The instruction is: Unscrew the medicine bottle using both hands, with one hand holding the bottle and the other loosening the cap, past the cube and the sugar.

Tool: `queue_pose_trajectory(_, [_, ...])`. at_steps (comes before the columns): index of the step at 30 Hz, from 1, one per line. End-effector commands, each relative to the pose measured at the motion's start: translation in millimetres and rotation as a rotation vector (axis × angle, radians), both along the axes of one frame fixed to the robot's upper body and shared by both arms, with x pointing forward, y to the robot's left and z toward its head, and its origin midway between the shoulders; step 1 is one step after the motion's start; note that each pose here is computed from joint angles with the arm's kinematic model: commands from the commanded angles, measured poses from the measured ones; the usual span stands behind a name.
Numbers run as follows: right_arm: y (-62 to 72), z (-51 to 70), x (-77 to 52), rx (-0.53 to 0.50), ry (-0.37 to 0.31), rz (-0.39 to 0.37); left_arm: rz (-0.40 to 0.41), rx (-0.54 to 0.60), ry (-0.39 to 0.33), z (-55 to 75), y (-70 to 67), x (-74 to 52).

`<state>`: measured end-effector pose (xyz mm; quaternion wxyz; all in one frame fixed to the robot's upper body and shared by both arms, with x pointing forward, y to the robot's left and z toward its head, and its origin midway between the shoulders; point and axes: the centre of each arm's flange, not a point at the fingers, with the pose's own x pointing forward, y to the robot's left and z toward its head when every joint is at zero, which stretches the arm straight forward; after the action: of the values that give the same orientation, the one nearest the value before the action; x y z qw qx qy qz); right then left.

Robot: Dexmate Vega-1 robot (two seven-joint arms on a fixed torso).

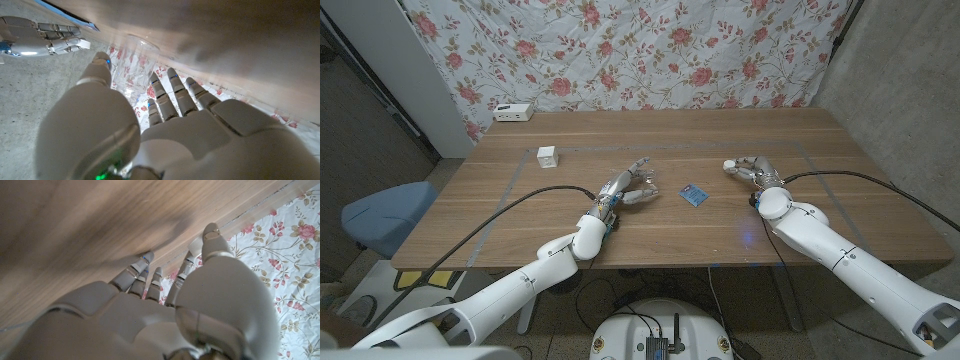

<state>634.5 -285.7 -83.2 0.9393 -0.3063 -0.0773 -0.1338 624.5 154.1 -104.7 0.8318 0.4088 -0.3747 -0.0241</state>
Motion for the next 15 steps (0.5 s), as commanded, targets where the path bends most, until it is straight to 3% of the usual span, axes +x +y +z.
queue_pose_trajectory(1, [1.9, -1.4, 1.1, -0.013, -0.020, -0.005, -0.015, -0.003, 0.001, 4.5, 0.5, -0.9])
queue_pose_trajectory(15, [3.0, -2.6, 1.6, -0.020, -0.005, 0.008, -0.005, -0.005, -0.004, 5.7, 0.8, -0.3])
